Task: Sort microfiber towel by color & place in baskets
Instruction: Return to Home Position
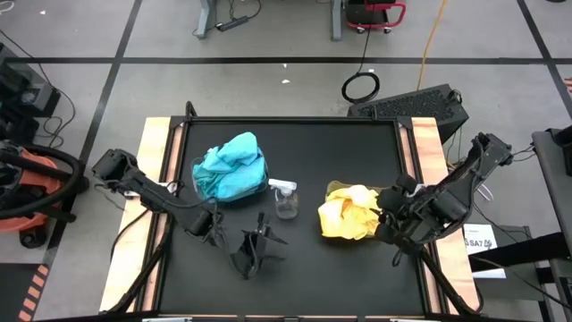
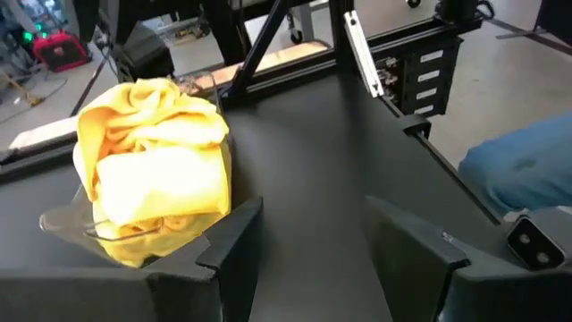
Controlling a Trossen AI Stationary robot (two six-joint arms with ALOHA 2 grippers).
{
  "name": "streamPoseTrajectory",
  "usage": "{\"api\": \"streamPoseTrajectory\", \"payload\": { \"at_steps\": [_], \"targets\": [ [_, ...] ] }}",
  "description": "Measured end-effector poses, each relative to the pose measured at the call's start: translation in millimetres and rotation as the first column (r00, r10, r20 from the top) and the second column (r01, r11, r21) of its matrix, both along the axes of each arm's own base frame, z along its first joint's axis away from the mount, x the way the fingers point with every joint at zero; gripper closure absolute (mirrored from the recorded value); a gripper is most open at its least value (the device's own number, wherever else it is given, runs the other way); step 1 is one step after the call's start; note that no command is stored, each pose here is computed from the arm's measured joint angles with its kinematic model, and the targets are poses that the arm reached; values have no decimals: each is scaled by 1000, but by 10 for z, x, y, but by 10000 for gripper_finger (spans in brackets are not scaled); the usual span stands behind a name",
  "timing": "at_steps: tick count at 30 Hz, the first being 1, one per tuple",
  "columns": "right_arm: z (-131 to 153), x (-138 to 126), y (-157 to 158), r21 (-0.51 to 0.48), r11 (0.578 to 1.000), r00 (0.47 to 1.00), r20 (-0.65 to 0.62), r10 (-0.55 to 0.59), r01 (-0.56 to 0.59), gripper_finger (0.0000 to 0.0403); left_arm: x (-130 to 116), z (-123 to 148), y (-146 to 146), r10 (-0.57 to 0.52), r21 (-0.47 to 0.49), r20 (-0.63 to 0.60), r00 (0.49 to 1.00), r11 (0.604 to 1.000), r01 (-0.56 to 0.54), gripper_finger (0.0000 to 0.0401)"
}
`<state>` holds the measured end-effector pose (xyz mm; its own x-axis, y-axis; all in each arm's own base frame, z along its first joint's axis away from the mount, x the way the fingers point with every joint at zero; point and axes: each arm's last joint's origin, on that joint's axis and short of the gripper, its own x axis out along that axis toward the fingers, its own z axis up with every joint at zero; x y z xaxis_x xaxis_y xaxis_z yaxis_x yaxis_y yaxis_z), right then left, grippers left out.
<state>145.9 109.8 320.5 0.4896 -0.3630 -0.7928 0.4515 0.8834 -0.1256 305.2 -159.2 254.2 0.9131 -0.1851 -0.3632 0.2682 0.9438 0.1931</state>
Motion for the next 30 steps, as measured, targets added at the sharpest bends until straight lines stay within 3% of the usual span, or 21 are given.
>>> {"api": "streamPoseTrajectory", "payload": {
  "at_steps": [9, 19, 24, 30],
  "targets": [
    [-82, -13, 49, -77, 994, 996, 26, 83, -81, 269, -227, 277, 60, -18, 17, 20, 1000, 1000, 17, 204],
    [187, -394, -13, -188, 950, 931, 224, 288, -249, 307, -746, 751, 231, 5, 81, 89, 996, 997, -12, 204],
    [293, -535, 15, -253, 885, 837, 301, 457, -392, 309, -912, 858, 345, 32, 113, 94, 995, 993, -43, 204],
    [225, -554, 43, -308, 778, 658, 416, 627, -547, 313, -936, 857, 394, 32, 151, 80, 996, 988, -44, 204]
  ]
}}
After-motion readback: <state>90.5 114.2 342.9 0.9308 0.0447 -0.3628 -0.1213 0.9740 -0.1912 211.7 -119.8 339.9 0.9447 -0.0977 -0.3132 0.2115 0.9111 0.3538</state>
